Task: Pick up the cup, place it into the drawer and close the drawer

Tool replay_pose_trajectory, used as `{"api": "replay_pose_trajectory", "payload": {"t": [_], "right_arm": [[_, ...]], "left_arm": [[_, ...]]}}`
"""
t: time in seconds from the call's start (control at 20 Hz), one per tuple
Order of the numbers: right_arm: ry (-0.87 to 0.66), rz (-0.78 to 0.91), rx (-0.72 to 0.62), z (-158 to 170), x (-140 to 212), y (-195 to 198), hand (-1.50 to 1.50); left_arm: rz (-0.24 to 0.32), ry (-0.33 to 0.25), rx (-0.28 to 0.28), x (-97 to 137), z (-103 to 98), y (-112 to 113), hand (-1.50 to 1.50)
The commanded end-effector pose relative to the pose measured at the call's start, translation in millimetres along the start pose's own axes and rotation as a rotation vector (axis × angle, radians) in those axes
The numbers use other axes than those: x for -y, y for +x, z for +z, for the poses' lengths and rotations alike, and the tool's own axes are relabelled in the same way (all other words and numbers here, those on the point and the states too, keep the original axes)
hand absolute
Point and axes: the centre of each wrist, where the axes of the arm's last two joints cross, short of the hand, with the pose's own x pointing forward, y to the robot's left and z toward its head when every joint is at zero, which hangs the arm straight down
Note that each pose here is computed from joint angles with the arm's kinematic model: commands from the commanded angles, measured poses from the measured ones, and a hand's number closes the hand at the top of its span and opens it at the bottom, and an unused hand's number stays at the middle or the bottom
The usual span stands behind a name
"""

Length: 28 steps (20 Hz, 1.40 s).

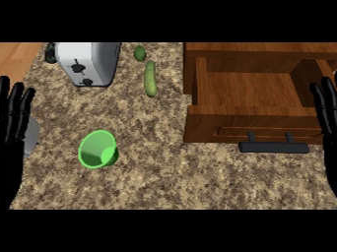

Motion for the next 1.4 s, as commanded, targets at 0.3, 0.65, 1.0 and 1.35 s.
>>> {"api": "replay_pose_trajectory", "payload": {"t": [0.3,0.65,1.0,1.35], "right_arm": [[0.074,-0.148,-0.098,-1.4,-10.9,-5.9,-1.50],[0.085,-0.156,-0.115,-7.6,0.8,-1.5,-1.50],[0.066,-0.144,-0.100,0.6,-0.5,-5.0,-1.50],[0.065,-0.141,-0.121,-6.0,-2.9,-19.7,-1.50]], "left_arm": [[0.143,0.204,-0.156,39.3,17.2,-22.5,-1.50],[0.172,0.202,-0.134,74.3,8.4,-16.7,-1.50],[0.185,0.203,-0.141,76.4,1.2,-23.5,-1.50],[0.169,0.229,-0.182,80.1,-13.8,-38.0,-1.50]]}}
